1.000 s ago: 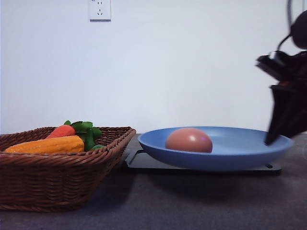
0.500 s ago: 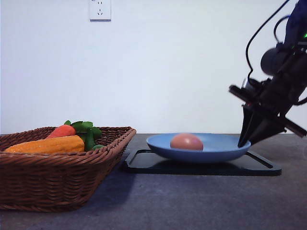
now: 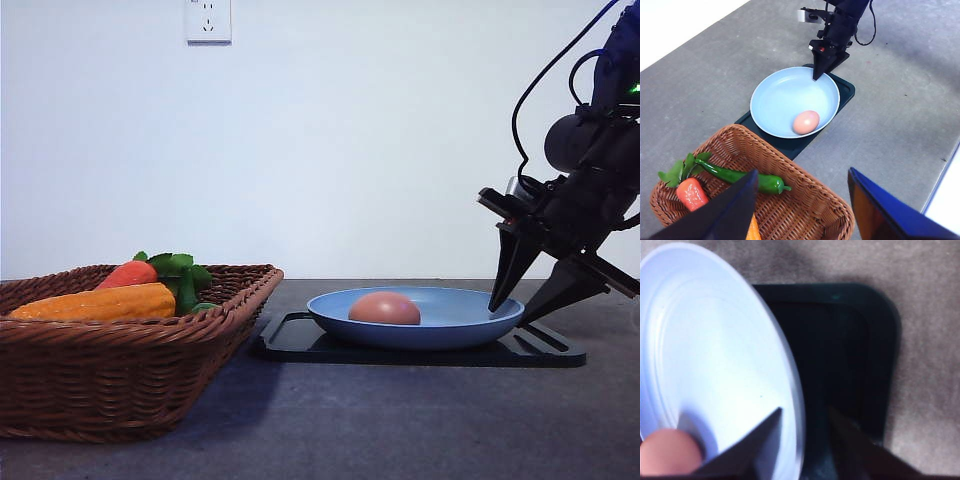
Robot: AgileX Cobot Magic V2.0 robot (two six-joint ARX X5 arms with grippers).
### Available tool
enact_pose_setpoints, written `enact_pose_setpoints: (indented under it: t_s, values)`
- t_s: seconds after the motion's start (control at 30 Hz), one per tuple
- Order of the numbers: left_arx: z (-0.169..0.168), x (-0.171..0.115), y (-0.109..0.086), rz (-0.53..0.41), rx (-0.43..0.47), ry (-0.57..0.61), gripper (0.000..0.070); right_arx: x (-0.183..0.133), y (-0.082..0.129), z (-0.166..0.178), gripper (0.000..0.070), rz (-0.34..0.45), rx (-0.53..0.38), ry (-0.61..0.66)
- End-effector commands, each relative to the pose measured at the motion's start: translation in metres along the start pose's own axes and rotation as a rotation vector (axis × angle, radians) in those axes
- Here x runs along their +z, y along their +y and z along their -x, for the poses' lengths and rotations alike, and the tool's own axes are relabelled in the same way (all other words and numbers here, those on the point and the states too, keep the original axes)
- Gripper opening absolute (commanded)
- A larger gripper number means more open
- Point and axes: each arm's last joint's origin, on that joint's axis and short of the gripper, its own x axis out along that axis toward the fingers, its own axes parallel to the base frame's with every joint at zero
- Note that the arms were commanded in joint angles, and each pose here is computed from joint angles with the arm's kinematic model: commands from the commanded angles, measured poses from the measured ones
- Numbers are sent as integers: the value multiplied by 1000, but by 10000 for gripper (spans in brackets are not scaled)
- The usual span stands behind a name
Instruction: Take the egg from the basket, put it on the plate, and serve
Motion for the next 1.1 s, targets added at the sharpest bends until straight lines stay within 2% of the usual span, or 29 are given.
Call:
enact_pose_setpoints:
  t_s: [0.0,0.2,0.4,0.47,0.6,0.7,0.8,0.87,1.0,1.07]
  values:
    - [2,5,0,1,0,-23,357,7,2,1,230,20,6,-15]
    - [2,5,0,1,2,-23,357,12,1,22,230,22,5,-44]
    - [-2,7,1,0,56,-26,355,17,6,72,229,50,-5,-118]
    - [-7,10,2,0,93,-29,337,13,10,93,229,48,-10,-150]
    - [-23,16,7,-1,193,-12,251,-3,19,129,221,50,-22,-175]
    - [-43,16,14,-7,265,53,176,-18,29,145,123,89,-30,-159]
    - [-66,11,26,-32,309,165,59,-34,41,155,4,158,-43,-124]
    - [-83,4,39,-18,349,265,0,-46,53,157,0,215,-63,-105]
    - [-107,-17,74,92,420,453,0,-74,76,156,0,309,-123,-102]
    - [-111,-27,90,182,414,483,0,-87,82,156,0,351,-167,-124]
